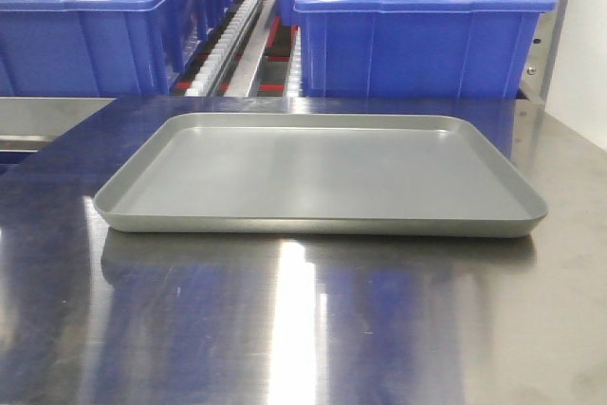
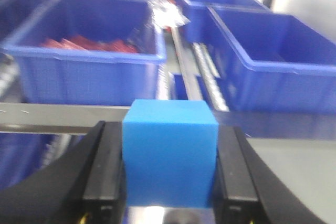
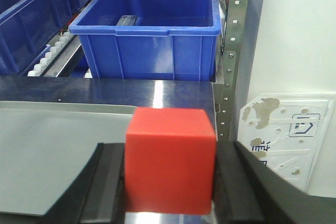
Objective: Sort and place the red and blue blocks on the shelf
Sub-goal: 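Hold both cubes and start moving the base away from the table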
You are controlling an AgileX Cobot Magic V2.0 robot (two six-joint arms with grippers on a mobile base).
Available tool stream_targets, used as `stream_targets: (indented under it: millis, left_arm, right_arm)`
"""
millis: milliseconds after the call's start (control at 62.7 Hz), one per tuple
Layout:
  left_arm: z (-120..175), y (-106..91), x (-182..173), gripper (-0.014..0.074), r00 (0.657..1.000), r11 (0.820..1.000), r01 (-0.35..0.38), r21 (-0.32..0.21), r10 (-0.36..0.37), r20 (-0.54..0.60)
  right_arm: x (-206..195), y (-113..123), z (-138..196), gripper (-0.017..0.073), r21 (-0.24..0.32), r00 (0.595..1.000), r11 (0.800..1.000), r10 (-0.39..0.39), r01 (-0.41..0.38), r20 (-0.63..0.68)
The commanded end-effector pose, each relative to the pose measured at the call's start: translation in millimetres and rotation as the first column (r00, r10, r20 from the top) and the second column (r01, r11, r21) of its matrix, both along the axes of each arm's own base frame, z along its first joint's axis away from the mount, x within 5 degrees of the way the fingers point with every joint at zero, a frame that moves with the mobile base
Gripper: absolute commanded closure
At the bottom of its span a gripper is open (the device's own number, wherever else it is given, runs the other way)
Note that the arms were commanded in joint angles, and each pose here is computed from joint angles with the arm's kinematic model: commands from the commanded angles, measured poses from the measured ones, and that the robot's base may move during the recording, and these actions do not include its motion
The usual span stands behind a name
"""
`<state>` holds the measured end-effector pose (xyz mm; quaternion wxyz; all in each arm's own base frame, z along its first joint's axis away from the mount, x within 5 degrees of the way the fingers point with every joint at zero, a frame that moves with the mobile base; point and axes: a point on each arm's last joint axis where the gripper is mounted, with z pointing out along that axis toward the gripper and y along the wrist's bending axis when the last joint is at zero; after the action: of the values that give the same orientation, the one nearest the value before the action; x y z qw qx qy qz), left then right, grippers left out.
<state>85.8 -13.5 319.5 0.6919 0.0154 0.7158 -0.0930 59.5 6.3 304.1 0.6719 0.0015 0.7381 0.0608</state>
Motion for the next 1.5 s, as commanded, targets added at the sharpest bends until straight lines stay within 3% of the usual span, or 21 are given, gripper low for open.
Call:
stream_targets:
  millis: [0,271,1483]
  left_arm:
    - [15.5,3.7,-7.7,0.0470,0.995,0.999,-0.032,-0.008,0.033,0.098]
    - [15.0,5.9,-11.4,0.0470,0.993,0.996,-0.059,0.060,0.053,0.106]
    - [15.0,5.9,-11.4,0.0470,0.993,0.996,-0.059,0.060,0.053,0.106]
  right_arm:
    - [-0.5,-1.0,16.3,0.0503,0.011,0.994,1.000,-0.013,0.012,0.104]
    - [-0.5,-1.0,16.3,0.0503,0.011,0.994,1.000,-0.013,0.012,0.104]
    - [-0.5,-1.0,16.3,0.0503,0.011,0.994,1.000,-0.013,0.012,0.104]
